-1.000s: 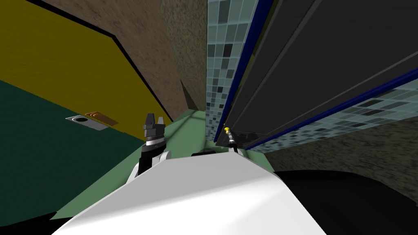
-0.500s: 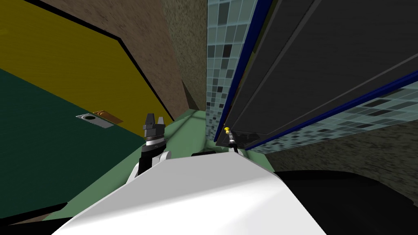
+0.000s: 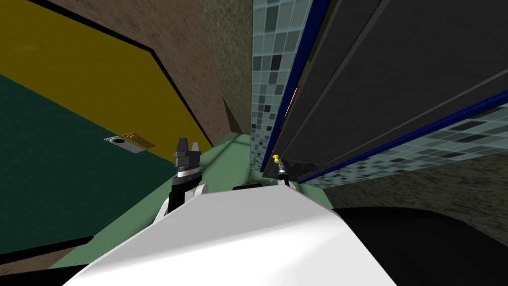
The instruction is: Pull the door open
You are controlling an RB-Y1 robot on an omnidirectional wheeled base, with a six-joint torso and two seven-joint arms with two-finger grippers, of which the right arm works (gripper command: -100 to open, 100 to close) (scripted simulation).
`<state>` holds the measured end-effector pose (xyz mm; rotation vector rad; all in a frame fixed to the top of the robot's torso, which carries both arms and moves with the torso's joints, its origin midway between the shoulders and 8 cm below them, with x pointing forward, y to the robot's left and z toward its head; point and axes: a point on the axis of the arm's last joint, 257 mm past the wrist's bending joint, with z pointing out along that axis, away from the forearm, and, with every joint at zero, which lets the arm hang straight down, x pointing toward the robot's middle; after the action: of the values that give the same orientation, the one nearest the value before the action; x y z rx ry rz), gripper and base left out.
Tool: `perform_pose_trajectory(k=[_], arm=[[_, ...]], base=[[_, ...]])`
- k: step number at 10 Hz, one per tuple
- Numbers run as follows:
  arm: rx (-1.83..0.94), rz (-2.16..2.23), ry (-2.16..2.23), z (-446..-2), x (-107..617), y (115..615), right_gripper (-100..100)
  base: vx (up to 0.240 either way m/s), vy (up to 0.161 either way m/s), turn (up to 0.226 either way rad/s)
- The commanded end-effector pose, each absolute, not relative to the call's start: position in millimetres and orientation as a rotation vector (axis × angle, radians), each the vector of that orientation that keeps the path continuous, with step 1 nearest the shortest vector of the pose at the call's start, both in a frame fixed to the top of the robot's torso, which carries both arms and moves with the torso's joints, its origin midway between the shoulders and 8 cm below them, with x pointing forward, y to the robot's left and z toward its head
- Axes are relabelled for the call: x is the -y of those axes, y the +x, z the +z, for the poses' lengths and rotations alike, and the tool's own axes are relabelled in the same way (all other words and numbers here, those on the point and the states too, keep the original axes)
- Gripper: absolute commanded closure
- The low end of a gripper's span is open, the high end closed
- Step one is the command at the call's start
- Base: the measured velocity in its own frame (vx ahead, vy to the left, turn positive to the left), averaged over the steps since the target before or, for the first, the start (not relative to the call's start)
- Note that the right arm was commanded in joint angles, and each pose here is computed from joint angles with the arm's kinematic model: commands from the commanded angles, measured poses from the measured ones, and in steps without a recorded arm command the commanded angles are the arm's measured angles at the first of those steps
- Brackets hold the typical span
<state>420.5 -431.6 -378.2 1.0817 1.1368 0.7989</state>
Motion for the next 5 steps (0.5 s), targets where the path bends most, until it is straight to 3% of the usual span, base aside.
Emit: perform_pose_trajectory(k=[1,5], arm=[[-1.118,0.857,1.107,-376.8,415.9,426.1,100],[-1.065,0.930,1.173,-376.4,417.1,426.9,100]], base=[[-0.032,-0.022,0.023],[-0.027,-0.012,0.038]])
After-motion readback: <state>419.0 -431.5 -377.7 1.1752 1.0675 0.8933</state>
